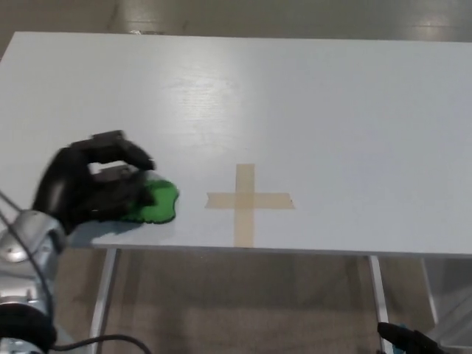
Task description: Use the left hand to press on the green eraser and wipe the desk from center to the left and then back to center.
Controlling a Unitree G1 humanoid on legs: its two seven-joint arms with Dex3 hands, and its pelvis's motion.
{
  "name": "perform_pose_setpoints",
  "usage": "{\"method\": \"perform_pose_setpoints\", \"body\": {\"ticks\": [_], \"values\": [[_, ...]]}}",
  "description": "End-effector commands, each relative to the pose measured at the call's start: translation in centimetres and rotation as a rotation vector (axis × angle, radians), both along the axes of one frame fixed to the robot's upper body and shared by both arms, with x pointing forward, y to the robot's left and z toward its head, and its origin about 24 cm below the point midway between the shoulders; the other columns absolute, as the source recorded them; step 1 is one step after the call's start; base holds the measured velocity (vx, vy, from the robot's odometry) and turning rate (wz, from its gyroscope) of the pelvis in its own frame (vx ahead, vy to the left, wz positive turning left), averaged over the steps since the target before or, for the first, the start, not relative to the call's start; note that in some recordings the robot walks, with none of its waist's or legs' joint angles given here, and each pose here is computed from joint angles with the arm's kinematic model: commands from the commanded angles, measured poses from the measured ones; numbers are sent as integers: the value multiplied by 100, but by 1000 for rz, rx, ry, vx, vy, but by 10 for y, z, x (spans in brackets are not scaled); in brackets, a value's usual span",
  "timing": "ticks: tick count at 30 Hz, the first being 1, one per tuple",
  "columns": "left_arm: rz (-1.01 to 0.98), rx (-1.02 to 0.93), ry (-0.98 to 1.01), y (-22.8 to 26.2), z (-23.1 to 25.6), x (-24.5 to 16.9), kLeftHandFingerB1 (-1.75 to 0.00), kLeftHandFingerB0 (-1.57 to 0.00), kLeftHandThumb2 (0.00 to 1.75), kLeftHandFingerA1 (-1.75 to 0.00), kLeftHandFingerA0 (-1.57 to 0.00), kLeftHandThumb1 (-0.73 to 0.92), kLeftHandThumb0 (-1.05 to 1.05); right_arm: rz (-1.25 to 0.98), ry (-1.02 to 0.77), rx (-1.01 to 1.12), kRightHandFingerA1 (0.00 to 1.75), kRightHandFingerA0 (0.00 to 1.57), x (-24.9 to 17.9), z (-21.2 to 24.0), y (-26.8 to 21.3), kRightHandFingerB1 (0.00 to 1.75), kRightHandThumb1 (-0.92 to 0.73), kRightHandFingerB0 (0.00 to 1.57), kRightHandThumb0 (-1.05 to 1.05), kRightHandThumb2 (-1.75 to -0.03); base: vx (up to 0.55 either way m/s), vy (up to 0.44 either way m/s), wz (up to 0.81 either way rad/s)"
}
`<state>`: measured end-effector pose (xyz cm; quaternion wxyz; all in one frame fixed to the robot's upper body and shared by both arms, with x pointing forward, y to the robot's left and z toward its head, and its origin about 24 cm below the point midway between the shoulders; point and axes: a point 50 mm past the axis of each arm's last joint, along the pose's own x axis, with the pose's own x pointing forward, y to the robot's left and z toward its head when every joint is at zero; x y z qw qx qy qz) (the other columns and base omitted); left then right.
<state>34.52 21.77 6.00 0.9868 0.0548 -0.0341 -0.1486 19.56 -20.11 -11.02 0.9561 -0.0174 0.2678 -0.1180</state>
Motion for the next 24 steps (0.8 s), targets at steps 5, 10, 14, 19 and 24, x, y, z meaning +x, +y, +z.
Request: {"method": "perform_pose_setpoints", "body": {"ticks": [5, 10, 14, 19, 24], "values": [[-136, 138, -37, -71, 5, 7, -121, -79, 81, -122, -84, 75, -11, 4, 9, 15, 64, 56, 5, 2, -3, 67, -58, 62, -26, -93, 0, 0, 0], [-163, 138, -40, -95, 6, 8, -117, -82, 80, -115, -89, 75, -13, 15, 8, 10, 47, 60, 5, 2, -4, 52, -71, 68, -24, -60, 0, 0, 0], [-181, 132, -44, -114, 10, 10, -120, -80, 80, -117, -90, 74, -13, 22, 13, 5, 47, 59, 5, 2, -4, 53, -70, 68, -23, -61, 0, 0, 0], [-211, 111, -43, -142, 20, 13, -120, -81, 81, -115, -91, 74, -14, 21, 16, 17, 47, 59, 4, 1, -3, 53, -70, 68, -22, -60, 0, 0, 0], [-233, 101, -51, -156, 26, 15, -121, -81, 83, -120, -89, 73, -14, 22, 13, 13, 47, 59, 4, 2, -3, 52, -70, 68, -22, -60, 0, 0, 0]]}}
